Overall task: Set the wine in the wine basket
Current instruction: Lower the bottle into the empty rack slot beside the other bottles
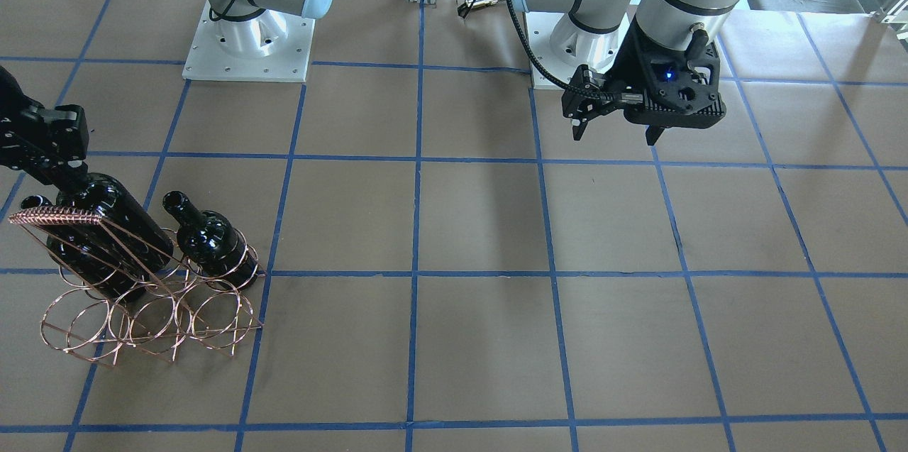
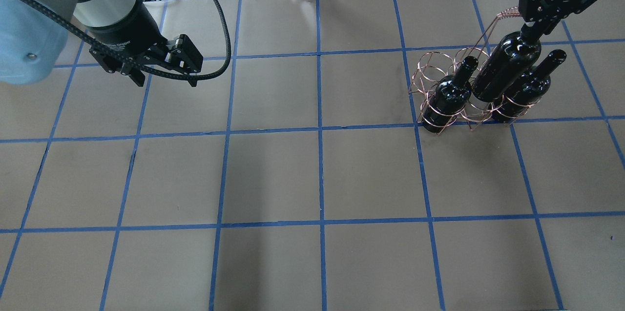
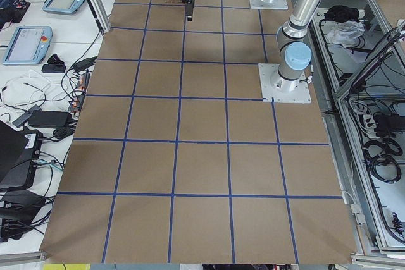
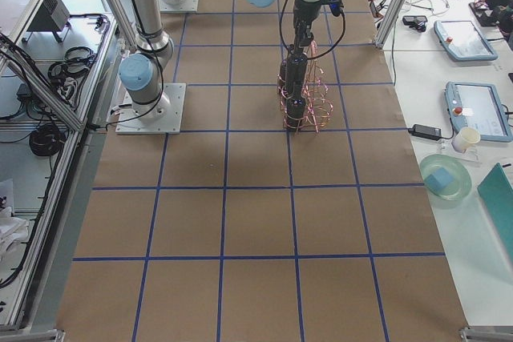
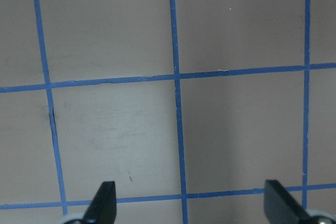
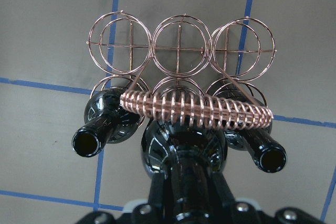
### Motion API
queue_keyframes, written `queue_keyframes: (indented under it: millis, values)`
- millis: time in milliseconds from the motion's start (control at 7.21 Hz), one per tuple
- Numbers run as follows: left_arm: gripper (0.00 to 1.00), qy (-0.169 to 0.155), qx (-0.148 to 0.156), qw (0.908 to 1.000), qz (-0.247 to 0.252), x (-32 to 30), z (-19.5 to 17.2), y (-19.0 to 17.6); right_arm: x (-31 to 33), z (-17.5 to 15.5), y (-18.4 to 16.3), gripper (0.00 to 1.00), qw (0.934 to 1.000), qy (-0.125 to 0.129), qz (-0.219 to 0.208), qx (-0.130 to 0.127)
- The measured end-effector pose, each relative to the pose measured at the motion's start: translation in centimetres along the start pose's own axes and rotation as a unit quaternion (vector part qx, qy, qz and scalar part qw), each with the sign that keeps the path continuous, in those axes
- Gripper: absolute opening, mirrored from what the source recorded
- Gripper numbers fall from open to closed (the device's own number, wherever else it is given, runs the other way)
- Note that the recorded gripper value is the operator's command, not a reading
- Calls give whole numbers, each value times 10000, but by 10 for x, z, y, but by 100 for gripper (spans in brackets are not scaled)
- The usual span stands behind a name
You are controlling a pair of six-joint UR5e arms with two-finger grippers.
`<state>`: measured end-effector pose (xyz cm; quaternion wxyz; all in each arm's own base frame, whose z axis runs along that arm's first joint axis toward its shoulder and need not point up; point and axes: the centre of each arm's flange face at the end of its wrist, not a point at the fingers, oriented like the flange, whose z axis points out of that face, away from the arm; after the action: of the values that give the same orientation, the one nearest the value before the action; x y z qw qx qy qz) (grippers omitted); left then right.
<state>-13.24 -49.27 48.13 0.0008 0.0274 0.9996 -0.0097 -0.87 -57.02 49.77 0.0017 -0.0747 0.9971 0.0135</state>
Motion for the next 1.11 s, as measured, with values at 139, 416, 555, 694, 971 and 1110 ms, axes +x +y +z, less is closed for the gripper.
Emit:
queue_keyframes:
  millis: [139, 416, 555, 694, 971, 1110]
  values:
    - [100, -5, 10, 10000, 13, 1, -1, 1, 0, 2, -1, 0, 10000, -6, -7, -15]
    - [100, -9, 15, 10000, 19, 2, -2, 2, 0, 3, -1, 0, 10000, -8, -11, -23]
    - [100, -13, 8, 10000, 22, 2, -2, 2, 0, 3, -1, 0, 10000, -7, -10, -29]
    - [100, -22, -7, 10000, 29, 2, 0, 2, 0, 4, -1, 0, 10000, -10, -20, -34]
    - [100, -29, -23, 10000, 38, 2, 1, 1, 0, 6, -1, 0, 10000, -19, -46, -51]
    - [100, -31, -26, 10000, 41, 2, 1, 1, 0, 10, -1, 0, 10000, -22, -53, -61]
